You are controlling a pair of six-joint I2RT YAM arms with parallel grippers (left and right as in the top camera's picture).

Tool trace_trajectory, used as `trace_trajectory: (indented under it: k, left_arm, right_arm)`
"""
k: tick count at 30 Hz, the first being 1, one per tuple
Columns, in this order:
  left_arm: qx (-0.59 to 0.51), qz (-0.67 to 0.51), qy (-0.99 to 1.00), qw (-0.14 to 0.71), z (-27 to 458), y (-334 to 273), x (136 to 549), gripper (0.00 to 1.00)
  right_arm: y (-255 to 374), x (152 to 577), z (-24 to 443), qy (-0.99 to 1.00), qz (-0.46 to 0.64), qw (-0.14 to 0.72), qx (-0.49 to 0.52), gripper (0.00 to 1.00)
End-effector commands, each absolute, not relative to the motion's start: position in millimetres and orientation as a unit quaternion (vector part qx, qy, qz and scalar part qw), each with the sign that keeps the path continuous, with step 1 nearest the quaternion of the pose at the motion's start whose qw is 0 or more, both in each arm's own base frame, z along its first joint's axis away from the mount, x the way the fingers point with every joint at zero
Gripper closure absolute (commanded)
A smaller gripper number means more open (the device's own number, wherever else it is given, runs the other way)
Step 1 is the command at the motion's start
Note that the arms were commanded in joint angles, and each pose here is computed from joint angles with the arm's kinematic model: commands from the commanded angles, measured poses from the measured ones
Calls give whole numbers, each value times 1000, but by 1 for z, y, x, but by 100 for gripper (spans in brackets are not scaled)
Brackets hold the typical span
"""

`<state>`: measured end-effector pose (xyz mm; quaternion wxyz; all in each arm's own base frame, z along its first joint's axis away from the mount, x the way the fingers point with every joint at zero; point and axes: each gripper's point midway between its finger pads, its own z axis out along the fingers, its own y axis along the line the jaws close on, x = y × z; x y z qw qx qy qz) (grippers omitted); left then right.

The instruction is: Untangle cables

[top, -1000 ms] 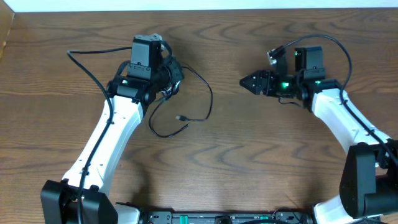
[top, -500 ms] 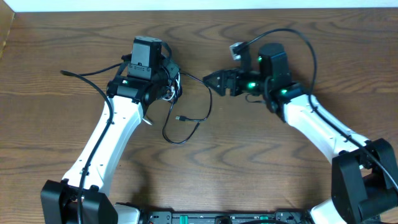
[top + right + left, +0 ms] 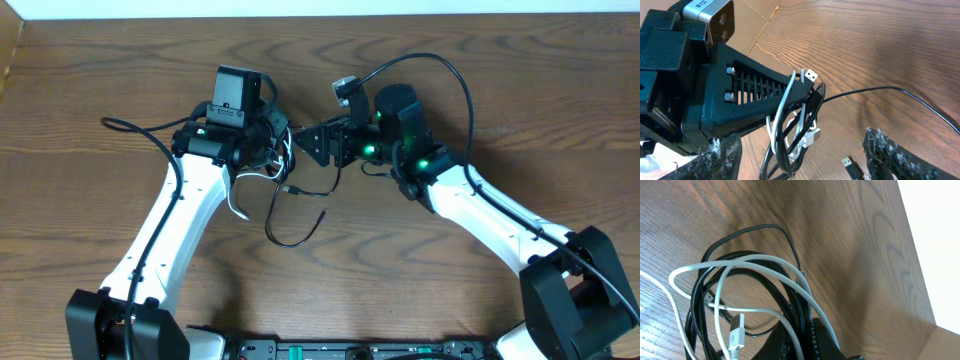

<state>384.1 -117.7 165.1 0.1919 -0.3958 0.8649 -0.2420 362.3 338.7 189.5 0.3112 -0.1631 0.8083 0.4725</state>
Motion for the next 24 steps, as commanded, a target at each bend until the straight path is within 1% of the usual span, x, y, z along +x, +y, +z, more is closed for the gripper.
trace_trajectory:
  k: [1, 4, 12, 19, 22, 24]
  left_arm:
    - [-390, -252, 865, 191, 171, -124, 384, 93]
    - [-379, -279, 866, 169, 174, -136, 380, 93]
    - [-370, -298, 867, 151, 176, -144, 376, 92]
    - [-358, -313, 869, 138, 177, -151, 373, 92]
    - [-330, -319, 878, 137, 179, -155, 371, 92]
    - [-308, -327, 883, 134, 180, -160, 369, 92]
  right_arm:
    - [341, 362, 197, 809, 467, 321, -156, 27]
    - [338, 363, 190, 819, 455, 317, -147, 29]
    - [338, 363, 188, 823, 447, 319, -144, 30]
    - [325, 371, 167, 855, 390, 324, -108, 37]
    - [311, 378, 156, 874, 357, 322, -65, 41]
    - [306, 379, 151, 881, 341, 323, -56, 41]
